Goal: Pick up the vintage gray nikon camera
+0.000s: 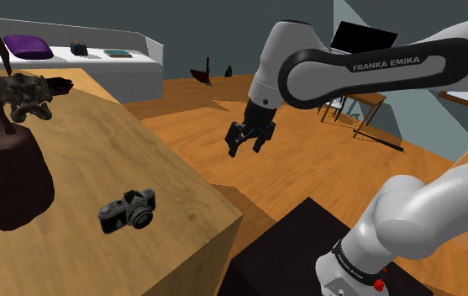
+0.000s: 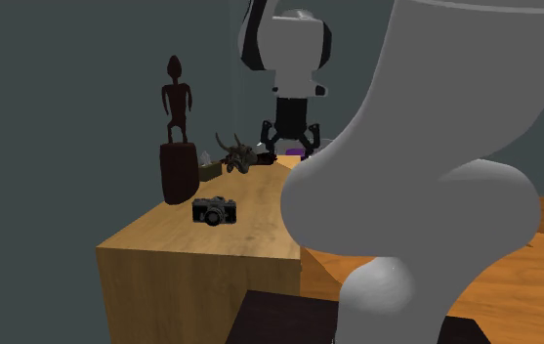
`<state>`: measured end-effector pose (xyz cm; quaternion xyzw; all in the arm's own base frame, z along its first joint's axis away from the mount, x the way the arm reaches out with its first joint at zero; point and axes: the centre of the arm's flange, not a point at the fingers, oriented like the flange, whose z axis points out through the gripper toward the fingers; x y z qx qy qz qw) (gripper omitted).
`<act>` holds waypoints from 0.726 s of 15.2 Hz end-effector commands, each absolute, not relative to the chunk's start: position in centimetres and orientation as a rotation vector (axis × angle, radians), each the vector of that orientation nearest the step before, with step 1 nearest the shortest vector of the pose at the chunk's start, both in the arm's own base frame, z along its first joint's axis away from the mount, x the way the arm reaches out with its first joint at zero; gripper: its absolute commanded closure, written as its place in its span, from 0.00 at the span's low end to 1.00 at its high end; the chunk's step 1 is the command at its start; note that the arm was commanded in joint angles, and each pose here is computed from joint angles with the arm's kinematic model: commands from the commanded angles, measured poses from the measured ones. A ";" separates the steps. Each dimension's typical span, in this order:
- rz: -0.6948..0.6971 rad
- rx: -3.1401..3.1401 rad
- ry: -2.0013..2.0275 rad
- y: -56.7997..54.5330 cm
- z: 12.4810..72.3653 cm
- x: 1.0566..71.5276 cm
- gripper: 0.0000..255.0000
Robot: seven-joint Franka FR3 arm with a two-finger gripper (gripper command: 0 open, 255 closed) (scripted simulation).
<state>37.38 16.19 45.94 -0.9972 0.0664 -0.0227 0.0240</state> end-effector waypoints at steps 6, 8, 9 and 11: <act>-0.089 -3.085 0.170 24.0 40.9 40.1 0.00; -0.094 -3.085 0.160 26.1 39.5 40.8 0.00; -0.096 -3.085 0.155 27.1 38.8 41.1 0.00; -0.101 -3.085 0.145 29.3 37.5 41.8 0.00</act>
